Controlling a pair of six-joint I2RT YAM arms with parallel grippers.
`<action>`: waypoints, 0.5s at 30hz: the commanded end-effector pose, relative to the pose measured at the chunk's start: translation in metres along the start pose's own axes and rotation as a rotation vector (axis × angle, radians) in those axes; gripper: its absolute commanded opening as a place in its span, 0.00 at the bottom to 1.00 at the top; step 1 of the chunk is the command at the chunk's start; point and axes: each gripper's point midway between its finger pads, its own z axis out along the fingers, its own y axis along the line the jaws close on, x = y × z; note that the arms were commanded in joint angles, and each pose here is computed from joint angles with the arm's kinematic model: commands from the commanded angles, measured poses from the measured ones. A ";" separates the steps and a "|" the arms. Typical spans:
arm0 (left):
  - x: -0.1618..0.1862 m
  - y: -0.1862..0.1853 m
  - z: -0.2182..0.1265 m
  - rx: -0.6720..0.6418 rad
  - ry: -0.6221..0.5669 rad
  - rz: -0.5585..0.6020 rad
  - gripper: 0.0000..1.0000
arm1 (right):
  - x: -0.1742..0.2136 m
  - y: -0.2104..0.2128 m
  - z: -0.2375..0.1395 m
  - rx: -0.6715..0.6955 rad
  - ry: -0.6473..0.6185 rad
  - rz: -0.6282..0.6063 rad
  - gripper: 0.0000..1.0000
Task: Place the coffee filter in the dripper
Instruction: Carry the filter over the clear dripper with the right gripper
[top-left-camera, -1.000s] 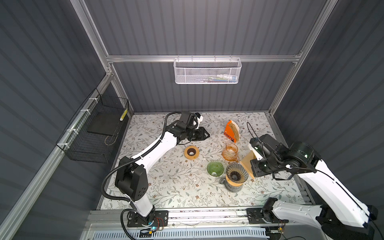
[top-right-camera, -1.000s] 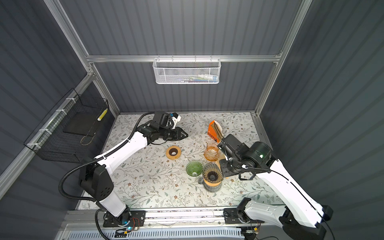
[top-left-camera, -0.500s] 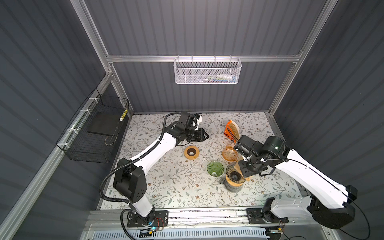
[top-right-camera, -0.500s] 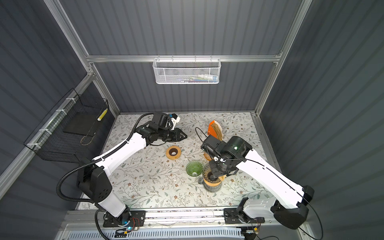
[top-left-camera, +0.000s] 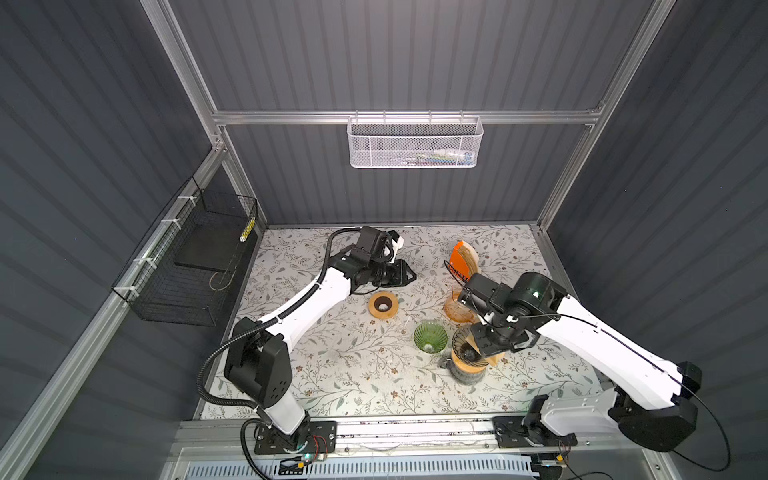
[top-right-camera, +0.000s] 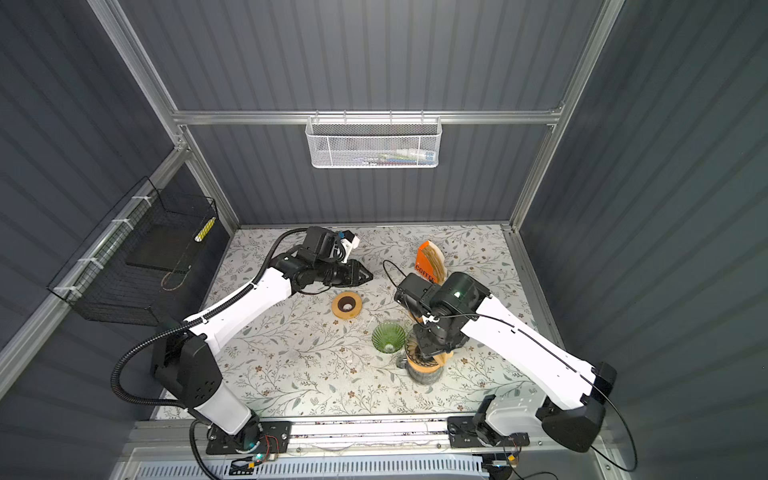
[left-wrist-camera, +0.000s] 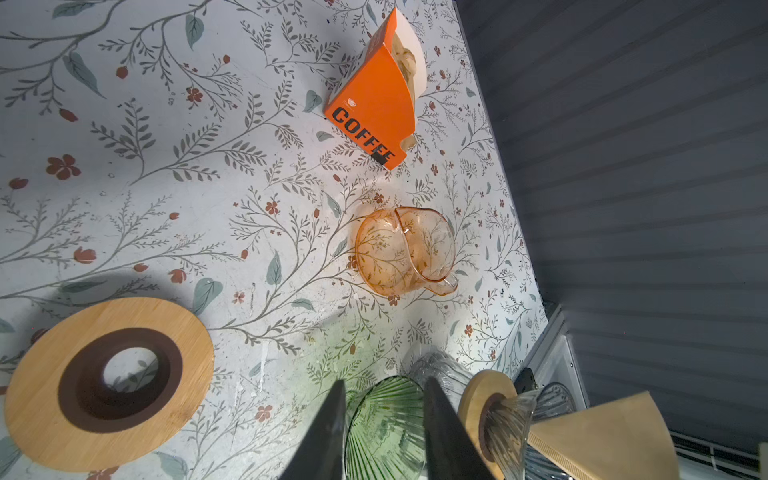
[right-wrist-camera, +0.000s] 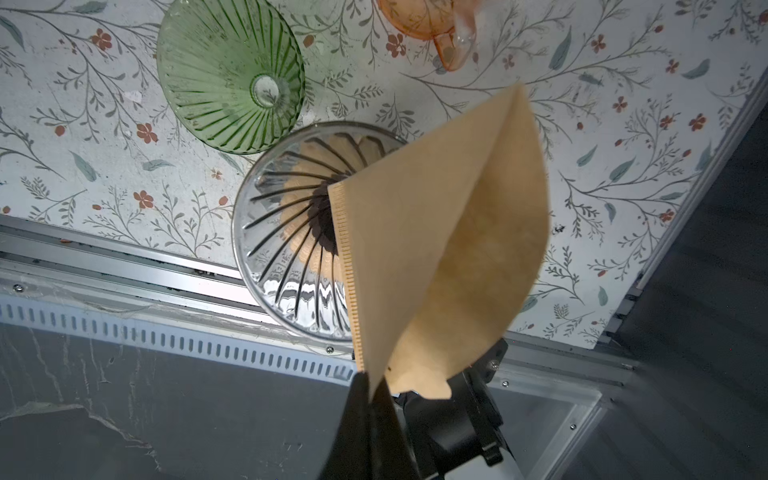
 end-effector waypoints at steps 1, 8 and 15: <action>0.001 -0.002 -0.013 -0.002 -0.018 0.032 0.32 | 0.006 0.000 0.006 0.026 0.041 0.000 0.00; 0.008 -0.002 -0.016 0.003 -0.002 0.041 0.33 | -0.001 0.005 0.009 0.026 0.040 -0.001 0.05; 0.007 -0.009 -0.024 0.025 -0.014 0.049 0.33 | -0.012 0.016 0.006 -0.032 -0.012 0.011 0.25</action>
